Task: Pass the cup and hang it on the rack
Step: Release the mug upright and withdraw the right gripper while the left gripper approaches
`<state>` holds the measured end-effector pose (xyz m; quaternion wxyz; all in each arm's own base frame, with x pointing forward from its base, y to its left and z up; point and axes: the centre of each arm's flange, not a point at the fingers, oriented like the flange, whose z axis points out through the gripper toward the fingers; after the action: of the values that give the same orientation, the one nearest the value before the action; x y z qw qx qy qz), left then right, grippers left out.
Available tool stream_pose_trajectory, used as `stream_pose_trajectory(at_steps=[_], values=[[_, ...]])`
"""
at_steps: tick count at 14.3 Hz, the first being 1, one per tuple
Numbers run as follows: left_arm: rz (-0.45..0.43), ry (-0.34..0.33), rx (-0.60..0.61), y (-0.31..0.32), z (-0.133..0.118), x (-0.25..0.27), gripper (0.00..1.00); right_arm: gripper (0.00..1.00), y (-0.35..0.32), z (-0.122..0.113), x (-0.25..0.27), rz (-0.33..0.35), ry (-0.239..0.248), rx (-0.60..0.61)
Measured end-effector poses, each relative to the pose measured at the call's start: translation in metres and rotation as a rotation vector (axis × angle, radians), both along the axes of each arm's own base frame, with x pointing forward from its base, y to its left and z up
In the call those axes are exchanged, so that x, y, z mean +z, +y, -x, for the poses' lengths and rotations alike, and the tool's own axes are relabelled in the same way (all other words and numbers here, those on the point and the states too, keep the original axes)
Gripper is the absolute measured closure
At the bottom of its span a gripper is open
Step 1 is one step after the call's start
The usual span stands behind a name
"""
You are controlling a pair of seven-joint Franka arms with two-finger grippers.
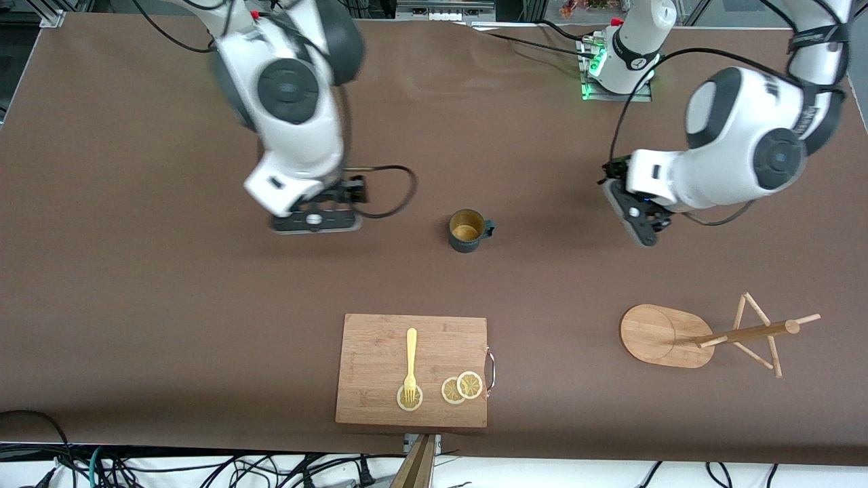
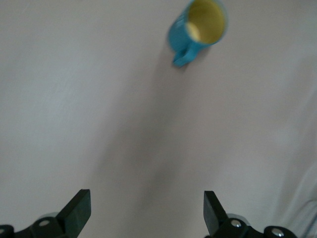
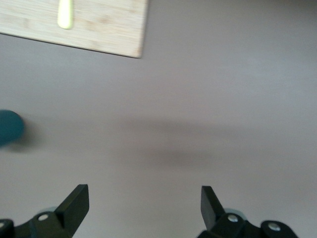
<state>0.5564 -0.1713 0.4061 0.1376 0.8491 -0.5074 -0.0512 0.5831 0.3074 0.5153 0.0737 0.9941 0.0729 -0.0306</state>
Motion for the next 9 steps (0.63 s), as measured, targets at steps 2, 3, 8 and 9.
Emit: stream_pose_trajectory(at_steps=[2,3,8,9], values=[[0.036,-0.073,-0.122,-0.037,0.011,-0.010,0.00,0.00,-0.065,-0.007,0.024,-0.017,0.038,0.032],[0.052,-0.108,-0.173,-0.049,0.017,-0.017,0.00,0.00,-0.100,-0.011,0.033,-0.043,0.055,0.040],[0.252,-0.187,-0.238,-0.047,0.041,-0.076,0.00,0.00,-0.250,-0.013,0.045,-0.104,0.100,0.063],[0.289,-0.201,-0.234,-0.042,0.045,-0.087,0.00,0.00,-0.272,-0.010,0.048,-0.114,0.100,0.062]])
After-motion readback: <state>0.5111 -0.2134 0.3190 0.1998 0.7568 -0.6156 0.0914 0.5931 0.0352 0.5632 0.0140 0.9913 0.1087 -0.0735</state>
